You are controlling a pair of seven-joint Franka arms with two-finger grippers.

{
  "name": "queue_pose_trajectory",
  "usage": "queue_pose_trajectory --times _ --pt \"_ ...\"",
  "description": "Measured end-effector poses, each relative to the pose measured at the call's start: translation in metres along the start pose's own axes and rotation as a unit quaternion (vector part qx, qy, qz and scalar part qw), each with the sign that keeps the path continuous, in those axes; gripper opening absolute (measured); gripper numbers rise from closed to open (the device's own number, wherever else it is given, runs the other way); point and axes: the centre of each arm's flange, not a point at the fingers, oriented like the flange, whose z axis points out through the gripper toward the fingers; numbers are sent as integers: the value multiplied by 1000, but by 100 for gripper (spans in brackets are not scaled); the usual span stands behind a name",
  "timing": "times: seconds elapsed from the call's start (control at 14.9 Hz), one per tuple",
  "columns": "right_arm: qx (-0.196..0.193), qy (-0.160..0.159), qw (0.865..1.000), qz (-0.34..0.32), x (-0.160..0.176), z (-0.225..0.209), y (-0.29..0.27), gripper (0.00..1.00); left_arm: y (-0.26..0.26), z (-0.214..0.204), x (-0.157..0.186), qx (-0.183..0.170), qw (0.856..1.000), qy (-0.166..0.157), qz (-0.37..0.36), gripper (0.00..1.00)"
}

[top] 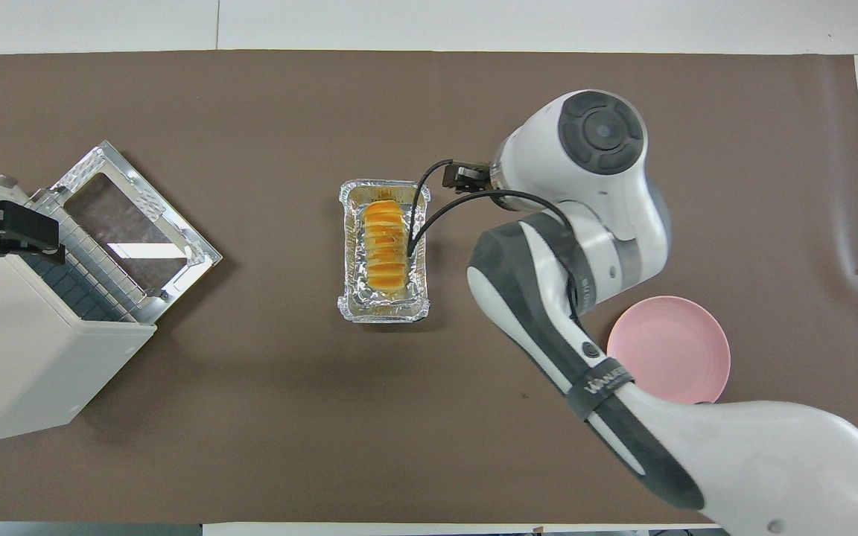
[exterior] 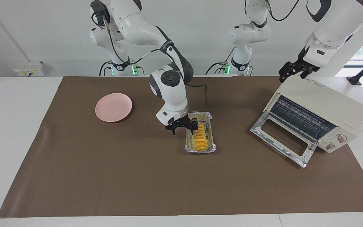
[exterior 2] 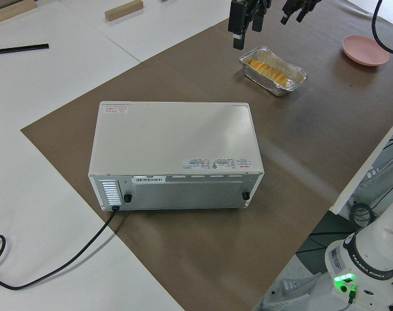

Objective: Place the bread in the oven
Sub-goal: 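Withdraw the right gripper while the left gripper reaches the foil tray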

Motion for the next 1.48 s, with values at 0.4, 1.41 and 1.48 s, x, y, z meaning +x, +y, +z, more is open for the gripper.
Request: queue_pose_trajectory --times 0.4,1.41,1.48 --pt "-26 -26 995 -93 43 -95 164 100 0 0 0 0 1000 0 0 100" --pt "-88 -116 979 -141 -30 -216 246 100 339 77 0 -69 994 52 66 100" --pt "-89 -117 979 -141 -30 -214 247 100 361 98 7 -64 994 57 69 100"
